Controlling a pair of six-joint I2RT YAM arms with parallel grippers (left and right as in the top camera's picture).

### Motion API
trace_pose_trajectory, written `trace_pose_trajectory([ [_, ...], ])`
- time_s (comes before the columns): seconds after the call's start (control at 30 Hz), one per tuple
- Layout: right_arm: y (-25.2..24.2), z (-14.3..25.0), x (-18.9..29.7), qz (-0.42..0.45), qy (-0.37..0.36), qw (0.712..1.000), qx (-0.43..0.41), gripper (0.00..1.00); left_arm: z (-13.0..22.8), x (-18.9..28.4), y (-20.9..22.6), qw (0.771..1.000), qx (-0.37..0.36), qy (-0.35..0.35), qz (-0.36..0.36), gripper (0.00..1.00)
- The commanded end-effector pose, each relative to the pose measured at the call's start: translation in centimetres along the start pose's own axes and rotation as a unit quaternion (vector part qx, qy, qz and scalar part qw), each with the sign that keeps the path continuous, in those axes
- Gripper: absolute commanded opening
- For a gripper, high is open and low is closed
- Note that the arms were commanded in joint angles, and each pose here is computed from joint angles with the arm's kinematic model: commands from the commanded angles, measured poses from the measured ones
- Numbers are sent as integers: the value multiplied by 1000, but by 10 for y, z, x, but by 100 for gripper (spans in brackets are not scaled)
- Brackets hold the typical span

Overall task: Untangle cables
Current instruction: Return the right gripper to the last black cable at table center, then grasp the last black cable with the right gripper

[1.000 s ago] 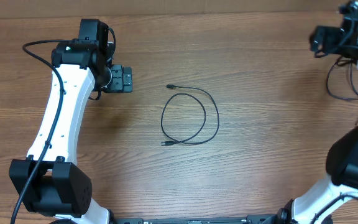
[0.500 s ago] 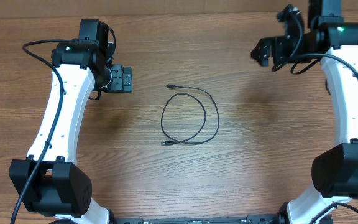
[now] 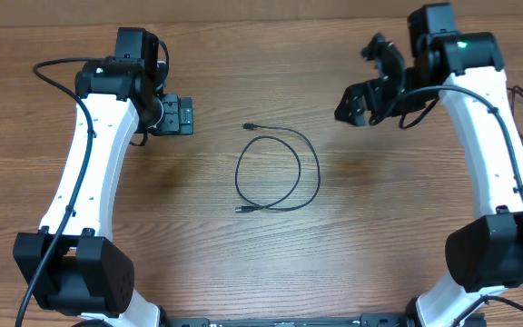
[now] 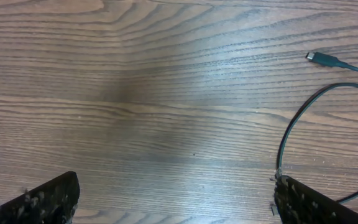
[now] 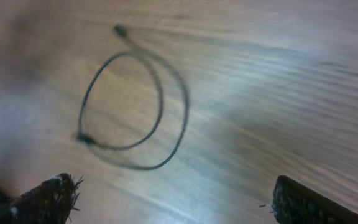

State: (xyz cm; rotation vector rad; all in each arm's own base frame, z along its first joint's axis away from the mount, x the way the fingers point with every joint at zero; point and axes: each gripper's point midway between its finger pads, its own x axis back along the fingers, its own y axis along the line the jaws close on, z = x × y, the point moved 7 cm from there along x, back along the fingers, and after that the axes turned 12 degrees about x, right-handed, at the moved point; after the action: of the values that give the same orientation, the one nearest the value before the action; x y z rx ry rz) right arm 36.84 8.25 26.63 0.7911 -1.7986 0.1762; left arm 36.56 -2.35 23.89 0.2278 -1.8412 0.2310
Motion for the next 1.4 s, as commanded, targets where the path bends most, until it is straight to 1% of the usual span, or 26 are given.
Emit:
trace_pose_trajectory([
  [0.0, 20, -4, 0, -24, -1, 997, 68, 100, 0, 2, -2, 1000, -11, -3, 6, 100],
  [0.23, 51, 7, -33, -78, 40, 983, 159, 100, 0, 2, -2, 1000, -11, -3, 6, 100],
  [0.43, 78, 20, -66, -131, 63, 973, 178, 100, 0, 2, -2, 1000, -11, -3, 6, 100],
  [0.6, 95, 34, -96, -150, 83, 965, 200, 100, 0, 2, -2, 1000, -11, -3, 6, 100],
  [0.73, 103, 53, -122, -168, 100, 951, 239, 100, 0, 2, -2, 1000, -11, -3, 6, 100],
  [0.87, 107, 70, -143, -183, 102, 945, 250, 98, 0, 2, -2, 1000, -11, -3, 6, 99],
  [1.0, 119, 84, -154, -227, 92, 924, 293, 96, 0, 2, -2, 1000, -11, -3, 6, 99],
  [1.17, 132, 90, -161, -238, 91, 904, 343, 97, 0, 2, -2, 1000, -11, -3, 6, 100],
  [1.23, 137, 88, -164, -236, 86, 900, 357, 100, 0, 2, -2, 1000, -11, -3, 6, 99],
  [1.37, 146, 85, -172, -214, 88, 891, 392, 100, 0, 2, -2, 1000, -11, -3, 6, 100],
])
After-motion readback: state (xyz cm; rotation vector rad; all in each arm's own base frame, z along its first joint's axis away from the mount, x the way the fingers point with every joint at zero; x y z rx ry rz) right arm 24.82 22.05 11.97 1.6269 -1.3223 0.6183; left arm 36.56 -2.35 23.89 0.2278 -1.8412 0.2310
